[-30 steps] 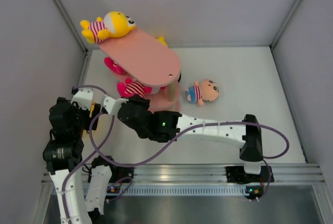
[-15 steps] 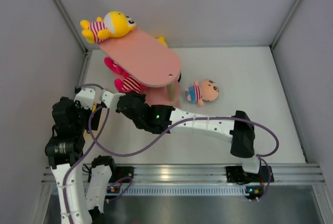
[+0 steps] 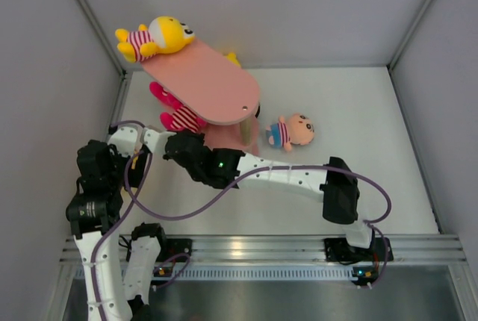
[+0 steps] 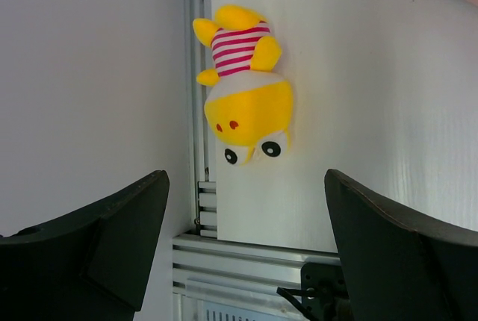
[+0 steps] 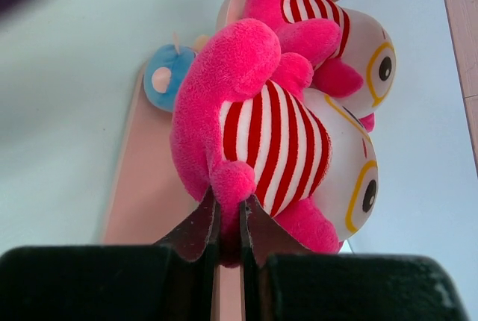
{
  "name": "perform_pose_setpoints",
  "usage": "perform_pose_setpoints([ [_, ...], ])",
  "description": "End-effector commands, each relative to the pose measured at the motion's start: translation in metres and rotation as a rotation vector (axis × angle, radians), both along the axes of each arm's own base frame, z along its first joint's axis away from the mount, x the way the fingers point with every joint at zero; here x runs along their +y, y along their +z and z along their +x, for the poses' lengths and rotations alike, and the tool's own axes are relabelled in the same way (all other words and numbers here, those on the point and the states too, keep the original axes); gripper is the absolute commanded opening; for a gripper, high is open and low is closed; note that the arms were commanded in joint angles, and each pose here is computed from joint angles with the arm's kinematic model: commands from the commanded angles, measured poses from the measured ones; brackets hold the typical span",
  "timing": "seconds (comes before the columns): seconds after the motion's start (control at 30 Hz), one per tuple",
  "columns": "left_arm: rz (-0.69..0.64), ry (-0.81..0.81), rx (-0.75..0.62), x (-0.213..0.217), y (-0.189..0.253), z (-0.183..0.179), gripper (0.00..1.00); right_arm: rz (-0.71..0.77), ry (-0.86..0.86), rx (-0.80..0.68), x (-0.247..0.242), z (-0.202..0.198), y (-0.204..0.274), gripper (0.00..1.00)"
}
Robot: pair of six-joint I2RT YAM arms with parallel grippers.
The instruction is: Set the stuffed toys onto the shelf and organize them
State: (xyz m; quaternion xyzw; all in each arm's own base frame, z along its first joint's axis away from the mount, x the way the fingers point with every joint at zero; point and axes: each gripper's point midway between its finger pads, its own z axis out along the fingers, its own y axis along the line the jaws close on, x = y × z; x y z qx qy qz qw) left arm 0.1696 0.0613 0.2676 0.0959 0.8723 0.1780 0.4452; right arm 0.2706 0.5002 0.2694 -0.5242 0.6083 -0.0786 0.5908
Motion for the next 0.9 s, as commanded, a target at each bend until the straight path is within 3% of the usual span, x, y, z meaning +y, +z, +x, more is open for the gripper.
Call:
perform_pose_setpoints([
  [0.0,0.001,-0.062,-0.136,-0.01,0.03,0.007,0.91,-0.096,-0.16,0.001,-0.04,0.048,-0.026,0.01],
  [0.57,0.001,-0.065,-0.139,-0.01,0.029,0.007,0.91,-0.133,-0.334,-0.06,-0.096,0.052,-0.023,0.02],
  [0.87,-0.004,-0.074,-0.139,-0.012,0.029,0.007,0.91,-0.169,-0.302,-0.07,-0.111,0.046,-0.028,0.05],
])
